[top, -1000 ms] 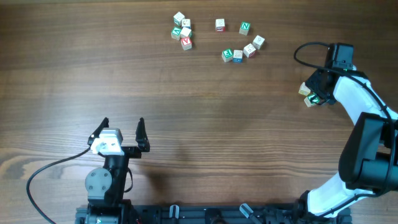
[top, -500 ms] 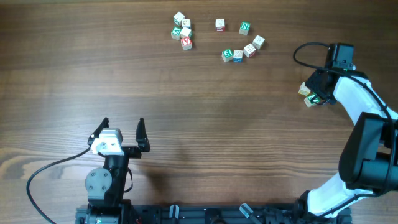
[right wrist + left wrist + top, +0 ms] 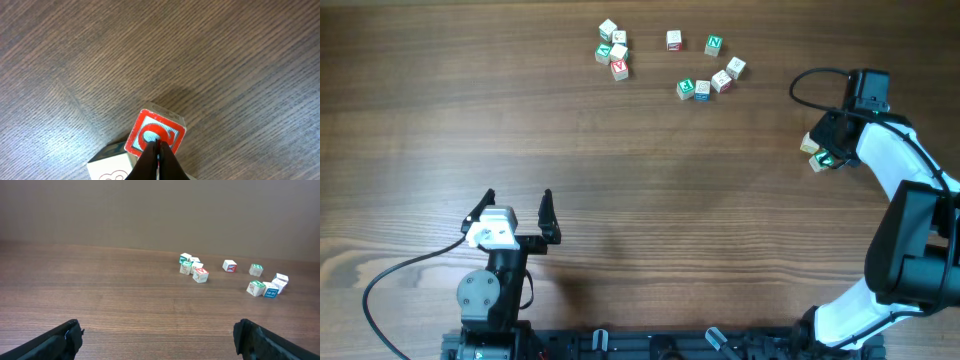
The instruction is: Form a circle
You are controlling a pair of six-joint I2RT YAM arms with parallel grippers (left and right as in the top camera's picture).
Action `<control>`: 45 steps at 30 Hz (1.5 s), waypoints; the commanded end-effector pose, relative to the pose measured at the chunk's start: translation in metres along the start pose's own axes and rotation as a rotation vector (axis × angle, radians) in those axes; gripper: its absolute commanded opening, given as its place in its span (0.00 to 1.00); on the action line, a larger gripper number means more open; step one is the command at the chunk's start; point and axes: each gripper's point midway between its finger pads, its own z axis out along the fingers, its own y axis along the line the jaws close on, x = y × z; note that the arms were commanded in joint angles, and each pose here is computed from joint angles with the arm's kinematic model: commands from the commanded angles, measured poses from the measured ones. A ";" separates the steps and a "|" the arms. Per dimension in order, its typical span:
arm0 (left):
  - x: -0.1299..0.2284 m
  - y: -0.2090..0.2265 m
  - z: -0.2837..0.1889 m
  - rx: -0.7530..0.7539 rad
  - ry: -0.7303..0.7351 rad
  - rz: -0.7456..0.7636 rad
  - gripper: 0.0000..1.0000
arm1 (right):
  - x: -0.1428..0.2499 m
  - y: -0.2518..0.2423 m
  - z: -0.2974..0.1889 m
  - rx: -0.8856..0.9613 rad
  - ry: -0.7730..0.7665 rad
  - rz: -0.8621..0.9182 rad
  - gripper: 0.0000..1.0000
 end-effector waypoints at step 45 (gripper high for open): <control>0.002 -0.004 0.000 0.020 0.002 -0.006 1.00 | 0.008 -0.010 0.003 0.042 0.023 -0.038 0.04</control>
